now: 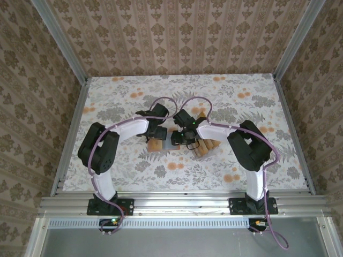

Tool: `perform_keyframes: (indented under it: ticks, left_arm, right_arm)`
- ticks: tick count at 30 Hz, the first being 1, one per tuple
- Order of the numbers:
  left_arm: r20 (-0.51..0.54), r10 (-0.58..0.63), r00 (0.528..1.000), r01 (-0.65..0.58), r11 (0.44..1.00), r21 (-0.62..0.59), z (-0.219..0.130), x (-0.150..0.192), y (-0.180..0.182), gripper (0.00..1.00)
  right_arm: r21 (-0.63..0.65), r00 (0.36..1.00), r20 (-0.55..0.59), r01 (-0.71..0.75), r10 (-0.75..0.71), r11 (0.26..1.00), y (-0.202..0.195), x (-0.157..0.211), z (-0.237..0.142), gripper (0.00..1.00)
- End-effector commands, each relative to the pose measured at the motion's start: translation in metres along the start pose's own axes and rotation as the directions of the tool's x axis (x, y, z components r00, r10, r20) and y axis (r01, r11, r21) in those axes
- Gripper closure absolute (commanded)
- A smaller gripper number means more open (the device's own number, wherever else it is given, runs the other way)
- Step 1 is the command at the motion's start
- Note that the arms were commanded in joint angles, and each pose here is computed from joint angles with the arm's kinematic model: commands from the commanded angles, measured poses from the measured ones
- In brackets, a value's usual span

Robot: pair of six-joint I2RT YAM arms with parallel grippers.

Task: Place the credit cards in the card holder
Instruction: Insert the credit card into the card slot.

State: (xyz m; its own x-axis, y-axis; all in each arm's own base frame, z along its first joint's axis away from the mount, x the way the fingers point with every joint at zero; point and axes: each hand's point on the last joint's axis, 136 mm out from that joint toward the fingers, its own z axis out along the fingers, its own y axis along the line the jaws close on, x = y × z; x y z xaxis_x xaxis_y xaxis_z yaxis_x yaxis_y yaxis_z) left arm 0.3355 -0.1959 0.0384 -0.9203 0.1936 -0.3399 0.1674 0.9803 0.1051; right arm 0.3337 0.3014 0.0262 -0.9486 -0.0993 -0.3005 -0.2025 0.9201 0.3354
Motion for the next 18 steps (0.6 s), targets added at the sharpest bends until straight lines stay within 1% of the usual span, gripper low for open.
perform_keyframes:
  ticks: [1, 7, 18]
  left_arm:
    - [-0.009, 0.002, 1.000, -0.002, 1.000, -0.014, 0.004, 0.007, 0.000, 0.08]
    - [0.012, 0.004, 1.000, -0.005, 1.000, 0.014, -0.003, -0.001, -0.005, 0.08]
    - [-0.021, 0.022, 1.000, -0.022, 1.000, -0.001, 0.011, 0.010, -0.006, 0.08]
  right_arm:
    - [0.010, 1.000, -0.023, -0.018, 0.018, 1.000, -0.007, 0.008, 0.008, 0.67]
    - [0.019, 0.999, -0.027, -0.021, 0.021, 1.000, -0.008, 0.009, 0.008, 0.66]
    - [0.038, 0.999, -0.037, -0.020, 0.021, 0.999, -0.012, 0.011, 0.010, 0.67]
